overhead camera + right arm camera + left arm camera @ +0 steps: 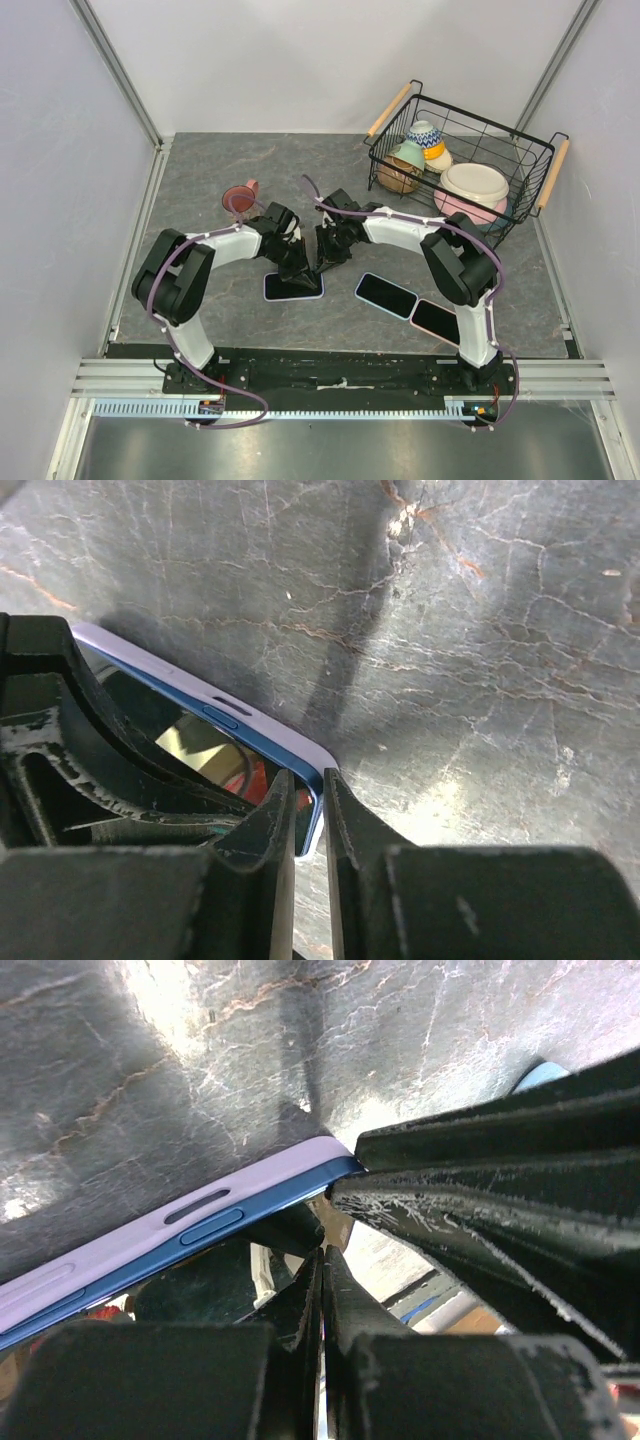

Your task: Put the phone into the phone case

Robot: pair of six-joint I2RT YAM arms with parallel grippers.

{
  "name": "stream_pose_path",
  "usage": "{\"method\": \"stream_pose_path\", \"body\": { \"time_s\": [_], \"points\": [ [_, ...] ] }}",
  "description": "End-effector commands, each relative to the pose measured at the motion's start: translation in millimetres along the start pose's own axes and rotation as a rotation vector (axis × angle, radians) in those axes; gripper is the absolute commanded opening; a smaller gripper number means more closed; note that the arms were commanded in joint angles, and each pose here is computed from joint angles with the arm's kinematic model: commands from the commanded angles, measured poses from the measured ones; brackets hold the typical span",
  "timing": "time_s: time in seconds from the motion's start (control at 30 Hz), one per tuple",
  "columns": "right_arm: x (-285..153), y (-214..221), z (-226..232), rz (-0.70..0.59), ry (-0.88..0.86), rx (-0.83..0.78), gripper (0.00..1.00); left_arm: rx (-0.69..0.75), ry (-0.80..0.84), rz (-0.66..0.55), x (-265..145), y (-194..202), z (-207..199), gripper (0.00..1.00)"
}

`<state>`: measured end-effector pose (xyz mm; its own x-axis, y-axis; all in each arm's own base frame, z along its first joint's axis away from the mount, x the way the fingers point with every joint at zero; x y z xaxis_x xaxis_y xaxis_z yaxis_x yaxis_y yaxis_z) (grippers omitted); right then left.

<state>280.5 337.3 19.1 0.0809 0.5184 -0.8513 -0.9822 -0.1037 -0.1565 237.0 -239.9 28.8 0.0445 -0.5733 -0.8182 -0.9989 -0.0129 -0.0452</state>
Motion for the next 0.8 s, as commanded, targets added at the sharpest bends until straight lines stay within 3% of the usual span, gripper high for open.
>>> {"method": "stream_pose_path", "body": {
  "time_s": [0.0,0.3,0.77],
  "points": [
    [20.1,58.7,-161.3,0.128,0.731,-0.097,0.12,-0.025,-0.381,-0.026,14.7,-1.8,90.9,0.02],
    [12.3,70.9,-178.7,0.131,0.908,-0.156,0.09,-0.053,-0.369,-0.031,15.6,-8.6,89.0,0.02],
    [10.0,85.6,-196.4,0.182,1.059,-0.242,0.11,-0.075,-0.171,-0.071,-0.3,-18.4,62.5,0.02]
  ]
}}
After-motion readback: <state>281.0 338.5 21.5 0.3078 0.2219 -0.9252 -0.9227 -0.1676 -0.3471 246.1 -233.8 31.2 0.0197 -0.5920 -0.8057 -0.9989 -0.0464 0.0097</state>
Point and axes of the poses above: each gripper's point midway between its finger pads, its own x axis out along the fingers, its own z axis along the line the jaws close on, y = z × x, the point moved 1 cm from there along -x, back along the fingers, and after that the axes turned 5 degrees about x, right-handed, at the moved point
